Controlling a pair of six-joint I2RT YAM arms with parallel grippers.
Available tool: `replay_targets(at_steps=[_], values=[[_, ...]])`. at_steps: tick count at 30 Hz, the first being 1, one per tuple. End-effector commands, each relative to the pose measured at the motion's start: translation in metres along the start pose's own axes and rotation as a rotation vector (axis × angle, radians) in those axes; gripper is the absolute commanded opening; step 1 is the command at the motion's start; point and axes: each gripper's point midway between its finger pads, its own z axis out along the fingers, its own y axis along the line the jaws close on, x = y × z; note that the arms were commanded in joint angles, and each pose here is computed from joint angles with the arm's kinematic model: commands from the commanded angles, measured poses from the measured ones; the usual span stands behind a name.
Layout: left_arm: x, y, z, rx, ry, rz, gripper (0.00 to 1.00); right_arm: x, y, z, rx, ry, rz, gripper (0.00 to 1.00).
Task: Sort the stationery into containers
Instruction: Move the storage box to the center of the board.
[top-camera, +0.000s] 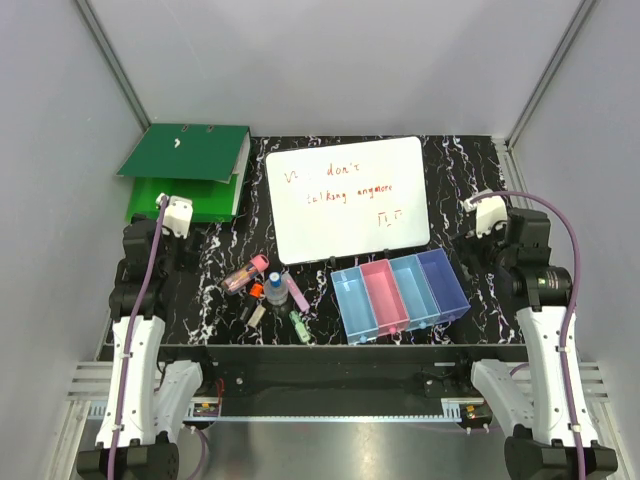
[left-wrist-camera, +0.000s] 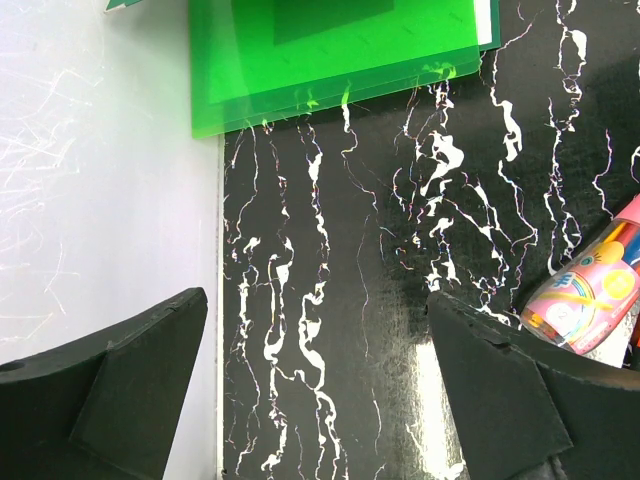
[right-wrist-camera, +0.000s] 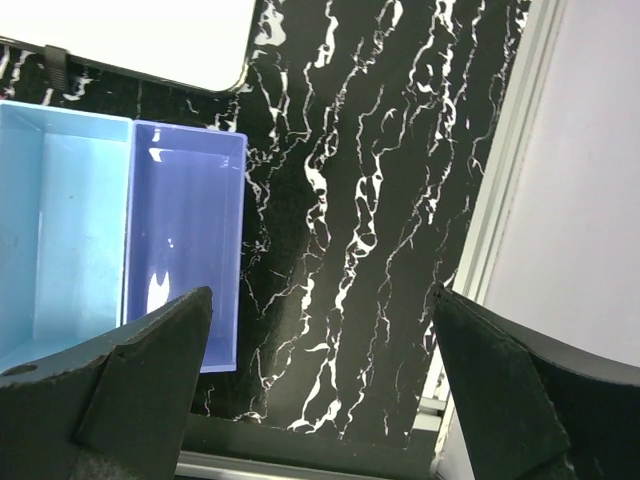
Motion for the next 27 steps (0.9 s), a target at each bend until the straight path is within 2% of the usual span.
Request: replay_targets(at_steps=[1, 6, 10, 12, 16, 20, 27], values=[[-0.011, 0.006, -0.003, -0.022, -0.039, -0.017, 0.99, -0.014, -0.018, -0.001, 0.075, -0.027, -0.001, 1.0], [-0.021, 0.005, -0.007, -0.007, -0.086, 0.008, 0.99, -0.021, -0.043, 0.001, 0.185, 0.018, 0.07, 1.0], [-0.021, 0.003, -0.005, 0.014, -0.079, 0.036, 0.99, -0.019, -0.016, -0.001, 0.021, 0.043, 0.047, 1.0], [-0.019, -0.003, -0.004, 0.052, -0.077, 0.073, 0.99, -0.027, 0.01, -0.003, -0.14, 0.009, 0.007, 1.0], [-0.02, -0.016, -0.007, 0.135, -0.106, 0.144, 0.99, -0.034, 0.035, 0.009, -0.304, 0.017, 0.044, 1.0], [-0.023, -0.021, -0.009, 0.169, -0.125, 0.179, 0.99, -0.042, 0.039, 0.034, -0.345, 0.048, 0.073, 1.0], [-0.015, -0.029, -0.005, 0.21, -0.114, 0.248, 0.99, -0.056, 0.067, 0.076, -0.385, 0.087, 0.001, 1.0]])
